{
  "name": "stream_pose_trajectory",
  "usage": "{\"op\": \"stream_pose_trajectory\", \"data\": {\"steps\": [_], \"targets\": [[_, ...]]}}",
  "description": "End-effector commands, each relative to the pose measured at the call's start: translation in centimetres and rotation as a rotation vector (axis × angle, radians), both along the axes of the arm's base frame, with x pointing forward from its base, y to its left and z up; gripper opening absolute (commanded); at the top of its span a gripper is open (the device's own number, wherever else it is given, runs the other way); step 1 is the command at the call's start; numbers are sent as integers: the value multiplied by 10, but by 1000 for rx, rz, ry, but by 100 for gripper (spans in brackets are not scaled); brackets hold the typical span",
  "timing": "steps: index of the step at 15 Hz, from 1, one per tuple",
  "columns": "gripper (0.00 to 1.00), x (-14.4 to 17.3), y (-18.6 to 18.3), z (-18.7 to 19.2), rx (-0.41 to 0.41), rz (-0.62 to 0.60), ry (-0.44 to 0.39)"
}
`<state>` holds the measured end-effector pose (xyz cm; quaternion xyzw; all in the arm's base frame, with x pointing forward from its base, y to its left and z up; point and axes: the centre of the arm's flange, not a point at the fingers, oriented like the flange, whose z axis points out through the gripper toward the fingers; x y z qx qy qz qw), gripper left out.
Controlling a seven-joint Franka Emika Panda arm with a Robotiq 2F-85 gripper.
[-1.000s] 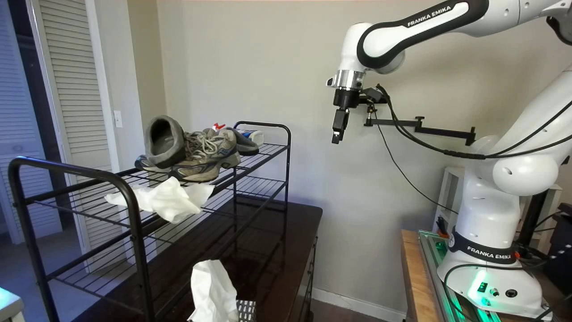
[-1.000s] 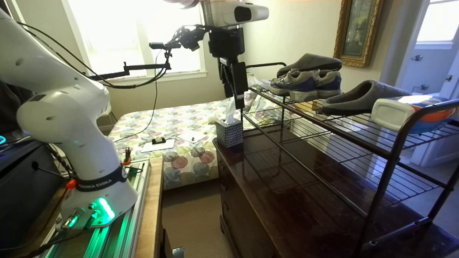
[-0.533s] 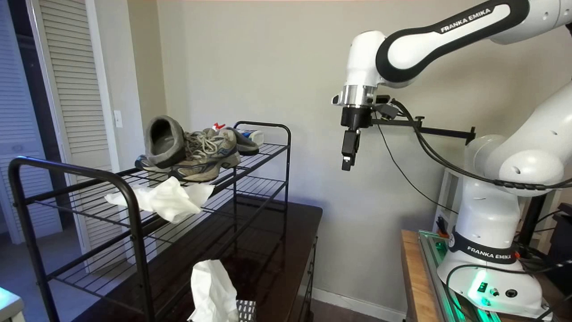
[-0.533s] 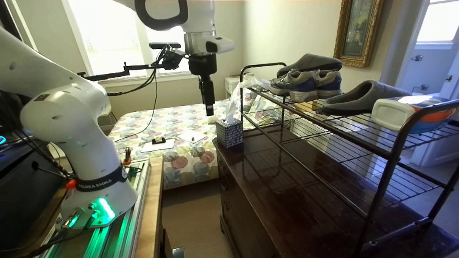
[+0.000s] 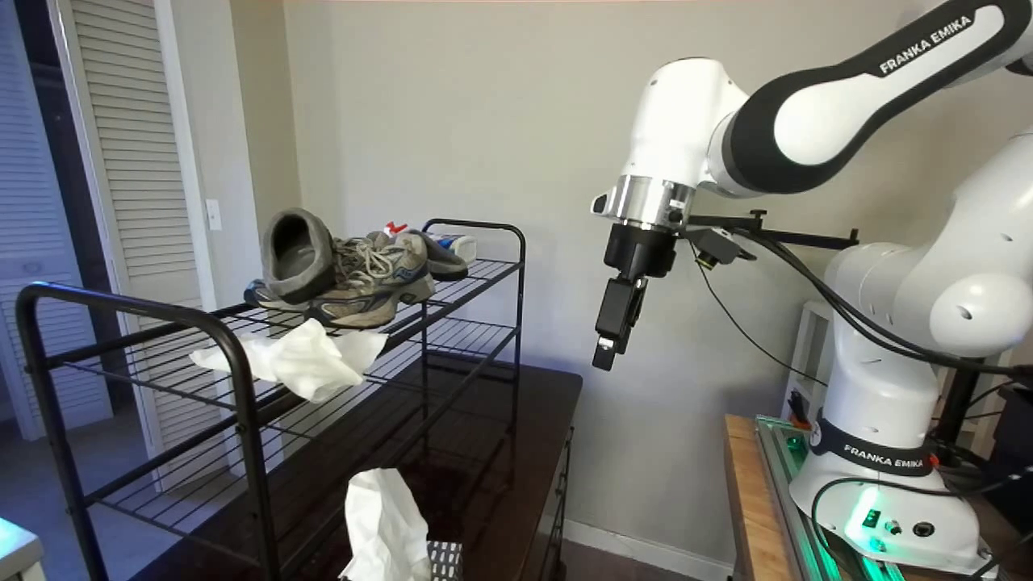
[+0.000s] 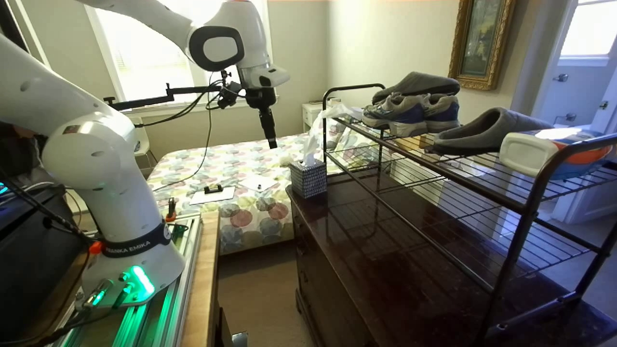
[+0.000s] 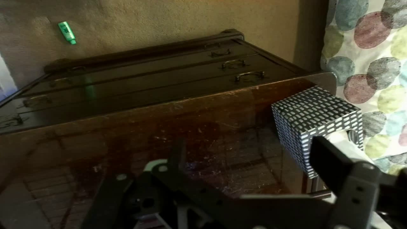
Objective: Put the tissue dispenser on the rack
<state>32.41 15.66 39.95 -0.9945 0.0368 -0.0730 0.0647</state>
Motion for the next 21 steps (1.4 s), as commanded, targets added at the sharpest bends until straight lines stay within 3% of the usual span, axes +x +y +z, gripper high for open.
{"op": "stream_pose_trajectory", "data": {"steps": [1, 5, 6, 7, 12, 17, 21], "targets": [[100, 14, 62, -32, -16, -37, -12], [100, 20, 105, -57, -12, -112, -3], [100, 18, 107, -58, -2, -68, 39], [100, -2, 88, -50, -10, -70, 0], [100, 9, 98, -58, 2, -65, 37], [100, 30, 126, -86, 89, -224, -24], [100, 39, 143, -102, 125, -130, 16]]}}
